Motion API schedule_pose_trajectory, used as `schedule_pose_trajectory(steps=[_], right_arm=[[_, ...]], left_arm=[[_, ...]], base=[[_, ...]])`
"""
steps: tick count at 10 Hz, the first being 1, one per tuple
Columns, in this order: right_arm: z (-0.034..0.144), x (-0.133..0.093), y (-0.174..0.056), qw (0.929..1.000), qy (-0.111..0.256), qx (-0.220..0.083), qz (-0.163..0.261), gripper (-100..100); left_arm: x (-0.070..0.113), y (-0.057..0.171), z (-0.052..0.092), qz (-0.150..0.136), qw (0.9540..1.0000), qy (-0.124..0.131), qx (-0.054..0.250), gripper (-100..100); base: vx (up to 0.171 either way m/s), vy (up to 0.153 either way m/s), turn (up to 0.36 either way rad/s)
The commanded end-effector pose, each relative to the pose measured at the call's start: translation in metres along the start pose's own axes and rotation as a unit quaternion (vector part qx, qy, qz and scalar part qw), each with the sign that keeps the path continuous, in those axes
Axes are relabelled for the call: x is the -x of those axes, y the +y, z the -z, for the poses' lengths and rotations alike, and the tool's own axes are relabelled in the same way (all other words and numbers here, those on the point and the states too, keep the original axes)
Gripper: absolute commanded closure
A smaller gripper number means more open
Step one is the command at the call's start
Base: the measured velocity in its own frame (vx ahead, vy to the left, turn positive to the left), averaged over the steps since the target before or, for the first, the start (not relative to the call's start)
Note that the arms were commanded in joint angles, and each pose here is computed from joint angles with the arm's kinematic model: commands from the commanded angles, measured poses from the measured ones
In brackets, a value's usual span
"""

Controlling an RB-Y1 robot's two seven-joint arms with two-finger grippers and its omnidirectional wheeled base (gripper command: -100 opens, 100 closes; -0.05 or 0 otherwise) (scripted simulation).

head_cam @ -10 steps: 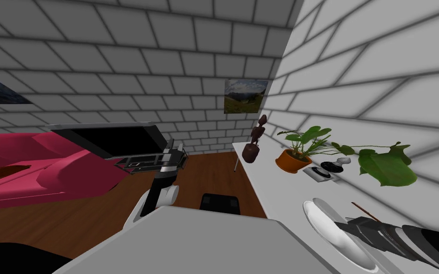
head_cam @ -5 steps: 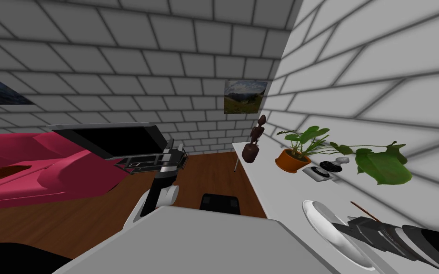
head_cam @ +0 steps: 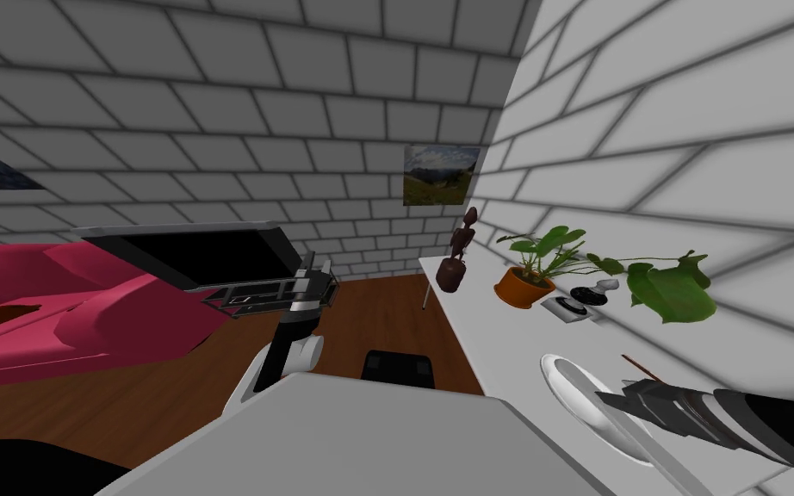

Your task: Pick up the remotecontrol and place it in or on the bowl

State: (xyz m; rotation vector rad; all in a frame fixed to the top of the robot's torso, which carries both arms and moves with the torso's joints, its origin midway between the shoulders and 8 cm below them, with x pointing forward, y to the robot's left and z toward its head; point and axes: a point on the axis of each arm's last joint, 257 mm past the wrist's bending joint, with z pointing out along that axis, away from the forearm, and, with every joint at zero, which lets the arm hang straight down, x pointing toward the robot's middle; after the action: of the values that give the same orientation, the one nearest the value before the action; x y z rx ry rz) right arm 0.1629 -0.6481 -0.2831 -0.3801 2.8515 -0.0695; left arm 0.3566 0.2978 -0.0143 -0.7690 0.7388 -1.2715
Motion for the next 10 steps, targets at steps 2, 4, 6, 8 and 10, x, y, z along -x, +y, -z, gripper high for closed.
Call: schedule_pose_trajectory(steps=[2, 4, 6, 8, 10], right_arm=[[0.007, 0.023, -0.009, 1.0, -0.002, 0.003, 0.007, -100], [0.01, 0.032, -0.012, 0.9999, -0.003, 0.004, 0.011, -100], [0.015, 0.051, -0.017, 0.9998, -0.005, 0.007, 0.017, -100], [0.02, 0.07, -0.021, 0.9997, -0.007, 0.01, 0.023, -100], [0.02, 0.068, -0.022, 0.9996, -0.007, 0.009, 0.025, -100]], left_arm=[[0.0, 0.0, 0.0, 0.0, 1.0, 0.0, 0.0, 0], [0.0, 0.0, 0.0, 0.0, 1.0, 0.0, 0.0, 0], [0.0, 0.0, 0.0, 0.0, 1.0, 0.0, 0.0, 0], [0.0, 0.0, 0.0, 0.0, 1.0, 0.0, 0.0, 0], [0.0, 0.0, 0.0, 0.0, 1.0, 0.0, 0.0, 0]], base=[[-0.032, 0.013, -0.073], [-0.038, 0.013, -0.041], [-0.043, 0.012, -0.067], [-0.022, 0.006, -0.042], [-0.021, 0.008, -0.029]])
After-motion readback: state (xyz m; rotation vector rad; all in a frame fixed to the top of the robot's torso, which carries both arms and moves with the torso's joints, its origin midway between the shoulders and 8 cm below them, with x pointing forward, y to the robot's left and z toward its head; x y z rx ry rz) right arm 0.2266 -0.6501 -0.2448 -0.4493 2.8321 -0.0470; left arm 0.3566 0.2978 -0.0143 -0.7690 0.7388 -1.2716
